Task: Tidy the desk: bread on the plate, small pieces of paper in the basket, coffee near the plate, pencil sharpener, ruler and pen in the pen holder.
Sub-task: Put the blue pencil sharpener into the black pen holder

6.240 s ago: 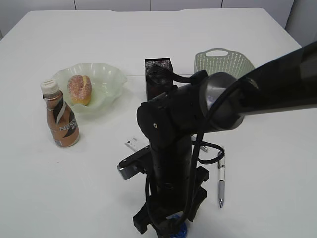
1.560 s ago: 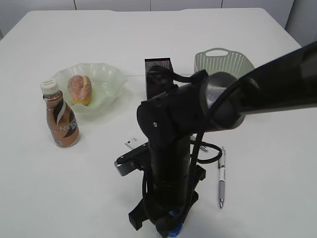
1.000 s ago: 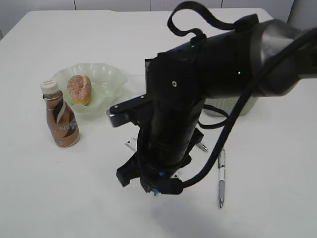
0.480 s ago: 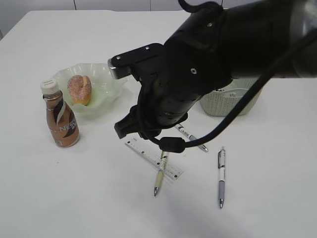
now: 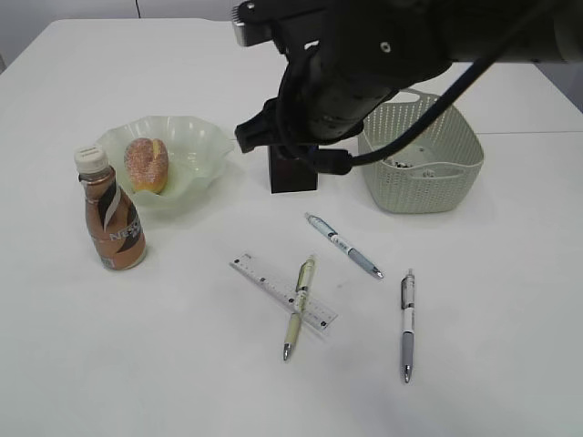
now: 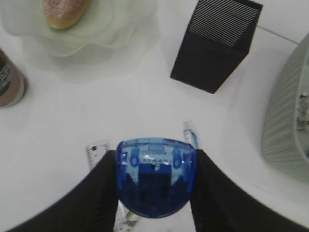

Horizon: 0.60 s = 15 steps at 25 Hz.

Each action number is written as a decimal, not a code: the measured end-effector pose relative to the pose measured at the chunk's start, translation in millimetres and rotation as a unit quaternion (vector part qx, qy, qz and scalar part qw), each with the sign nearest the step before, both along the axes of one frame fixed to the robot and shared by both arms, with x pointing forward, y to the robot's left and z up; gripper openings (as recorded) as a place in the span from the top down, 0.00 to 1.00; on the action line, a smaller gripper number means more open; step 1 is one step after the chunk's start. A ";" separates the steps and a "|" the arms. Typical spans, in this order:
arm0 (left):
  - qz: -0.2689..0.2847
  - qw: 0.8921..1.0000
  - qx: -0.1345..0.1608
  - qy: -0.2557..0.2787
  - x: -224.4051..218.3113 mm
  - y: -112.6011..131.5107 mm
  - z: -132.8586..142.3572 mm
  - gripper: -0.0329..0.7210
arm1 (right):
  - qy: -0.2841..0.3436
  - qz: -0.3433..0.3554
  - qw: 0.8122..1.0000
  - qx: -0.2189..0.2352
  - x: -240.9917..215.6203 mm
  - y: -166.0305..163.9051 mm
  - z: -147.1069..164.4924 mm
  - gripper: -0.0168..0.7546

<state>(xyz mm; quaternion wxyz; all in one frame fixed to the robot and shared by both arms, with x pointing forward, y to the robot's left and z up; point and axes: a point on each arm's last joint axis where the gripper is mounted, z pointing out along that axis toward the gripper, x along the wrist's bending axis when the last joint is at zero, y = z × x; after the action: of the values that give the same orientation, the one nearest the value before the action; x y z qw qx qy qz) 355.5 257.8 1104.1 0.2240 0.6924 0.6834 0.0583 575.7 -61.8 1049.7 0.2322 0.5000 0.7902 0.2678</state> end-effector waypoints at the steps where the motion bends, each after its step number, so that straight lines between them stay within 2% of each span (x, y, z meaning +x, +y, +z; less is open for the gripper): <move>1: 0.000 1.000 0.001 0.000 0.0 0.1 0.0 0.36 | -0.003 -0.008 1.000 -0.002 6.1 -4.2 1.1 0.54; 7: 0.001 1.000 0.010 -0.003 0.5 1.7 -0.2 0.36 | -0.026 -0.039 0.999 -0.012 42.6 -17.5 2.0 0.54; 15: 0.002 1.000 0.019 -0.005 1.0 3.3 -0.3 0.36 | -0.085 -0.028 0.996 0.005 82.0 -7.6 0.0 0.54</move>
<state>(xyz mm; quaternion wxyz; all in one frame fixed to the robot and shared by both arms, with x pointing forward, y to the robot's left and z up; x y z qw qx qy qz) 356.5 261.0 1103.8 0.2143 0.6945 0.6827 0.0754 657.7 -69.4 1049.7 0.3039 0.4980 0.7520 0.3068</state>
